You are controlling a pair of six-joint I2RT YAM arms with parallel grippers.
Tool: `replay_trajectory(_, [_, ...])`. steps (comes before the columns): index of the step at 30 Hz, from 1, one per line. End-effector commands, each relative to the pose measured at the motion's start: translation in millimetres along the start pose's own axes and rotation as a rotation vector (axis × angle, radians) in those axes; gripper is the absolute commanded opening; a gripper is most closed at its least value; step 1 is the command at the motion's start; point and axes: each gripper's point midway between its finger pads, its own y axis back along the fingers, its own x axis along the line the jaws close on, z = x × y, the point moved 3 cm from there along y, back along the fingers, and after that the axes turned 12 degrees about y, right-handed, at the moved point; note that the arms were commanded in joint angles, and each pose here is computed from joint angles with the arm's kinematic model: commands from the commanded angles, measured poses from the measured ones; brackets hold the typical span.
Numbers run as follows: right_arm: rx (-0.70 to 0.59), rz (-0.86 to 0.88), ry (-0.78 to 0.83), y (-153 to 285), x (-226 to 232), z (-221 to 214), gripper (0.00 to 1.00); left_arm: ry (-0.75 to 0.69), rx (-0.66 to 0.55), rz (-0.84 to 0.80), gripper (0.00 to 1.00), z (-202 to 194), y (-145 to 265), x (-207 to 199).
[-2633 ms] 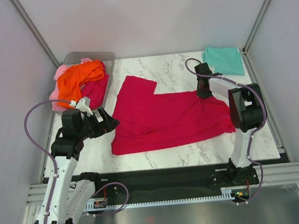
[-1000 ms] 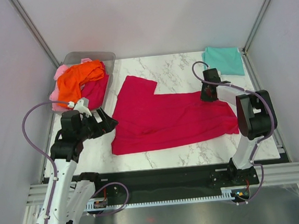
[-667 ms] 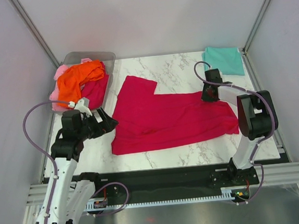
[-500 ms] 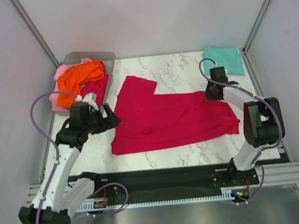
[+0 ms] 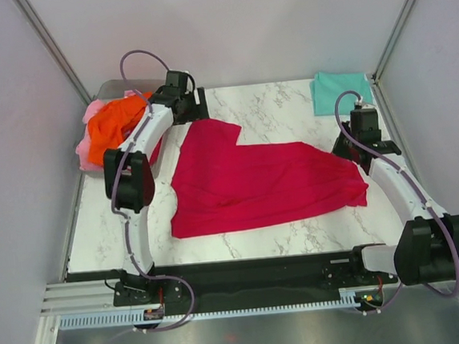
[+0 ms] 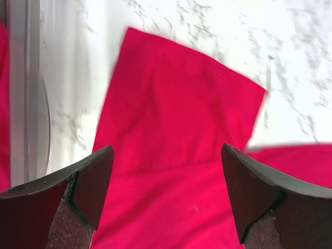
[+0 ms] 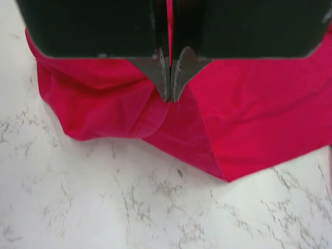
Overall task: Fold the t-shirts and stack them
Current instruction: Fold the tshirt
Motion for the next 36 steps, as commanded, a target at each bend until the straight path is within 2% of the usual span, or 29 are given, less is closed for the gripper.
replay_trajectory(1, [0.022,0.048,-0.003,13,4,-13,0.00,-0.086,-0.040,0.033,0.91,37,-29,-2])
replay_trajectory(4, [0.016,0.063,0.003,19,5,-15,0.00,-0.083,-0.008,0.070,0.90,38,-62,9])
replay_trajectory(10, [0.004,0.095,0.030,29,8,-14,0.00,-0.081,0.001,0.084,0.89,34,-102,18])
replay_trajectory(17, [0.019,0.116,0.033,26,11,-17,0.00,-0.044,0.102,0.096,0.82,-4,-140,33])
replay_trajectory(20, [0.019,0.116,0.035,24,11,-17,0.00,-0.034,0.141,0.087,0.74,-18,-150,36])
replay_trajectory(22, [0.022,0.113,0.035,22,11,-18,0.00,-0.031,0.150,0.093,0.61,-22,-155,39])
replay_trajectory(23, [0.026,0.111,0.035,21,11,-19,0.00,-0.028,0.147,0.091,0.53,-22,-156,38])
replay_trajectory(24, [0.030,0.108,0.035,20,10,-20,0.00,-0.028,0.157,0.069,0.31,-23,-156,35])
replay_trajectory(25, [0.030,0.107,0.036,19,10,-20,0.00,-0.029,0.147,0.052,0.14,-18,-153,31])
replay_trajectory(26, [0.031,0.105,0.035,19,10,-20,0.00,-0.027,0.140,0.046,0.02,-14,-149,28])
replay_trajectory(31, [-0.005,0.127,0.009,30,16,-3,0.00,-0.038,0.072,-0.033,0.02,20,-98,1])
replay_trajectory(32, [-0.039,0.136,0.002,37,18,10,0.00,-0.043,0.017,-0.076,0.02,43,-63,-13])
replay_trajectory(34, [-0.072,0.143,-0.009,55,20,23,0.00,-0.077,-0.014,-0.105,0.02,52,-29,-24])
replay_trajectory(35, [-0.118,0.149,-0.011,68,23,41,0.00,-0.092,-0.102,-0.137,0.02,76,19,-38])
replay_trajectory(36, [-0.152,0.147,-0.013,82,23,50,0.00,-0.105,-0.126,-0.137,0.02,79,37,-39])
